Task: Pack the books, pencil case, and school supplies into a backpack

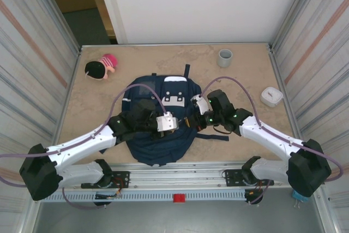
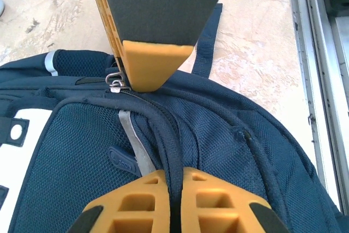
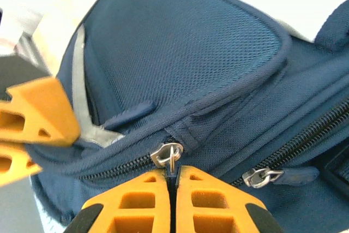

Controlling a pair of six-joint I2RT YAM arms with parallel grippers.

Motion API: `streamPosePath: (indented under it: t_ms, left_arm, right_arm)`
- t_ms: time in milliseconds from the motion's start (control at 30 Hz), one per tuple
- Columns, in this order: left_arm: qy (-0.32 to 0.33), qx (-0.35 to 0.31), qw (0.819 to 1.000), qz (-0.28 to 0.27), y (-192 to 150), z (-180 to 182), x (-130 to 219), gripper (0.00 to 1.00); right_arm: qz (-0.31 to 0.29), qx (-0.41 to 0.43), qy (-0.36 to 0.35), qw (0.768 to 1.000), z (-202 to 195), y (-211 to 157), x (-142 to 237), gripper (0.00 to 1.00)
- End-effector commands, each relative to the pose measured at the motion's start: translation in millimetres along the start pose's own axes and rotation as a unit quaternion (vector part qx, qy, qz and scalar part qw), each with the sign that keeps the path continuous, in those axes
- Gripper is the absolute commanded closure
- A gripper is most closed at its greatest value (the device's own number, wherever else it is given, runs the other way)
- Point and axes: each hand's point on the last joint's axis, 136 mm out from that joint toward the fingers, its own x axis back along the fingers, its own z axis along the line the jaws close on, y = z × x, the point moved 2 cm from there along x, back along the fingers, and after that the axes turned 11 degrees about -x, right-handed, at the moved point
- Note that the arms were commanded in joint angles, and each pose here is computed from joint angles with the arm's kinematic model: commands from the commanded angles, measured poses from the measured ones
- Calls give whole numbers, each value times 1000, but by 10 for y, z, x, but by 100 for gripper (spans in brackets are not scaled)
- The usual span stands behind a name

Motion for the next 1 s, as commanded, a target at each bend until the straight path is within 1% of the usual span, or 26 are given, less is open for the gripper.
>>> streamPosePath:
  t_ms: [0,133,300,400,500,567,633,667,700,733,767,800,833,867,900,933,967]
  left_arm:
    - [-35,-16,999,29,-59,-124,57,97]
    - [-33,-29,998,35,-73,-110,65,97]
    - [-21,-47,997,55,-135,-68,80,96]
    - [-21,-54,997,59,-142,-67,93,96]
    - [-35,-62,996,56,-125,-108,107,96]
    - [-41,-67,996,50,-105,-134,107,96]
    - [-38,-65,996,45,-79,-123,100,95]
    - [-23,-55,997,47,-81,-73,90,92]
    - [-6,-38,998,51,-74,-8,86,85]
    - [10,-19,998,53,-60,50,92,74]
    - [21,7,998,53,-46,92,105,63]
    - [30,26,998,52,-21,127,124,55]
    - [40,50,997,47,11,160,158,47]
    - [50,72,995,42,44,190,199,39]
    - [58,91,993,38,67,213,242,34]
    - [77,120,989,37,70,264,303,28]
    - [106,151,982,38,61,337,376,23]
  right_arm:
    - [26,78,34,996,124,43,92,100]
    - [47,133,29,990,171,-5,97,100]
    - [67,168,28,983,178,-22,138,100]
    - [86,157,-4,984,27,14,121,100]
    - [97,132,-41,986,-186,81,91,100]
    - [100,128,-60,985,-266,122,63,100]
    - [102,127,-64,985,-283,157,35,100]
    - [101,125,-65,985,-280,175,25,100]
    - [98,121,-66,985,-279,198,20,100]
    - [92,115,-66,987,-256,234,33,96]
    - [85,109,-65,988,-221,262,66,86]
    - [78,107,-64,989,-184,282,107,78]
    - [66,106,-67,990,-149,314,171,66]
    - [50,101,-81,990,-137,356,242,57]
    - [28,94,-98,990,-129,416,326,52]
    - [5,81,-120,989,-133,478,431,43]
    - [-17,66,-142,988,-138,524,536,37]
